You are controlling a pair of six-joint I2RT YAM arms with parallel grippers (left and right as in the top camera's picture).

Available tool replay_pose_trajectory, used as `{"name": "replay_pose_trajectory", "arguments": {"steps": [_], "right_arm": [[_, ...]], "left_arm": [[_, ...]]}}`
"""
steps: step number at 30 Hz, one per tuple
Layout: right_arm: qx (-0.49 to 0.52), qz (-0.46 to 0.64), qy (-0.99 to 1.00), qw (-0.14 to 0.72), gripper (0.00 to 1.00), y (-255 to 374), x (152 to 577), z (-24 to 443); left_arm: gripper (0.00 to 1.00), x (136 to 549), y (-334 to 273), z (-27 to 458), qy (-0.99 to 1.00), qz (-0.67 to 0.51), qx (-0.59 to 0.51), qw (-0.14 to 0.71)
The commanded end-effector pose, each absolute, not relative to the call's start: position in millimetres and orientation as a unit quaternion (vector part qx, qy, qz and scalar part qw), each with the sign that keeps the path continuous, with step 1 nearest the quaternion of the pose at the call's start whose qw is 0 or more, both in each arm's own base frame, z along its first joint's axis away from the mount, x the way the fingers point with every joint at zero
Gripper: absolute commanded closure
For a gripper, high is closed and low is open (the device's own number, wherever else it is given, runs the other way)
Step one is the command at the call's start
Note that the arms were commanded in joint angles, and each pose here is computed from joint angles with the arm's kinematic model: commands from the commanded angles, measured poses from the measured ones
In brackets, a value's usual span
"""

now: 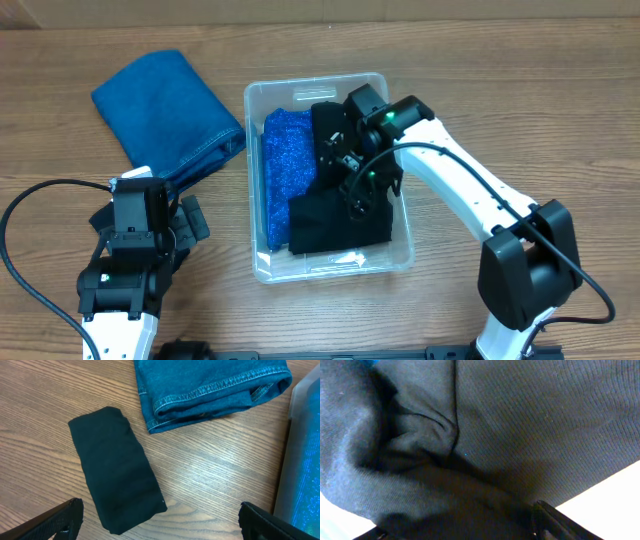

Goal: Pack container
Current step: 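Place the second black cloth on top of the first, press down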

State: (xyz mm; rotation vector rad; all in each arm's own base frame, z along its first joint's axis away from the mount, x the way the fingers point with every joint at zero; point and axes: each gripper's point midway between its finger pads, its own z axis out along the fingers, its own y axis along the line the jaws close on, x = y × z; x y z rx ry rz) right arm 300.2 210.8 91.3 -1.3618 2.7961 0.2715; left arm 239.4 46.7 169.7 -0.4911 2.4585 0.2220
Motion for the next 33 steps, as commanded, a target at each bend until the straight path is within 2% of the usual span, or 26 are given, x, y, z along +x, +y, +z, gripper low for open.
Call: {"name": "replay_pose_trajectory", "arguments": {"steps": [1, 3, 5, 8, 10, 12, 13, 14, 16, 20, 25, 27, 29, 33], "right_arm": [[-0.433, 0.053, 0.898, 0.052, 0.22, 219, 307, 112], [-0.432, 0.014, 0.898, 0.088, 0.21, 220, 313, 129], [-0.389, -0.036, 0.909, 0.147, 0.19, 214, 329, 154], [-0.342, -0.031, 0.918, 0.2, 0.19, 212, 335, 183], [-0.342, -0.025, 0.918, 0.2, 0.19, 210, 330, 188], [-0.355, 0.005, 0.919, 0.171, 0.27, 215, 314, 183], [-0.368, 0.029, 0.918, 0.148, 0.43, 219, 303, 180], [-0.378, 0.05, 0.916, 0.124, 0.68, 222, 291, 175], [-0.381, 0.069, 0.918, 0.092, 0.78, 222, 276, 166], [-0.384, 0.081, 0.919, 0.048, 0.79, 218, 257, 147], [-0.384, 0.093, 0.917, 0.06, 0.77, 228, 265, 114], [-0.383, 0.103, 0.913, 0.099, 0.74, 239, 281, 100], [-0.383, 0.107, 0.909, 0.126, 0.65, 248, 294, 78], [-0.38, 0.079, 0.919, 0.069, 0.62, 236, 286, 37]], "left_arm": [[0.0, 242, 46, 176, 0.926, 0.076, -0.192, 0.315], [0.0, 242, 46, 176, 0.926, 0.076, -0.192, 0.315], [0.0, 242, 46, 176, 0.926, 0.076, -0.192, 0.315], [0.0, 242, 46, 176, 0.926, 0.076, -0.192, 0.315], [0.0, 242, 46, 176, 0.926, 0.076, -0.192, 0.315], [0.0, 242, 46, 176, 0.926, 0.077, -0.192, 0.315], [0.0, 242, 46, 176, 0.926, 0.076, -0.192, 0.315], [0.0, 242, 46, 176, 0.926, 0.076, -0.192, 0.315], [0.0, 242, 46, 176, 0.926, 0.077, -0.192, 0.315], [0.0, 242, 46, 176, 0.926, 0.076, -0.192, 0.316], [0.0, 242, 46, 176, 0.926, 0.076, -0.192, 0.315], [0.0, 242, 46, 176, 0.926, 0.076, -0.192, 0.315], [0.0, 242, 46, 176, 0.926, 0.076, -0.192, 0.315], [0.0, 240, 46, 174, 0.928, 0.077, -0.192, 0.31]]}}
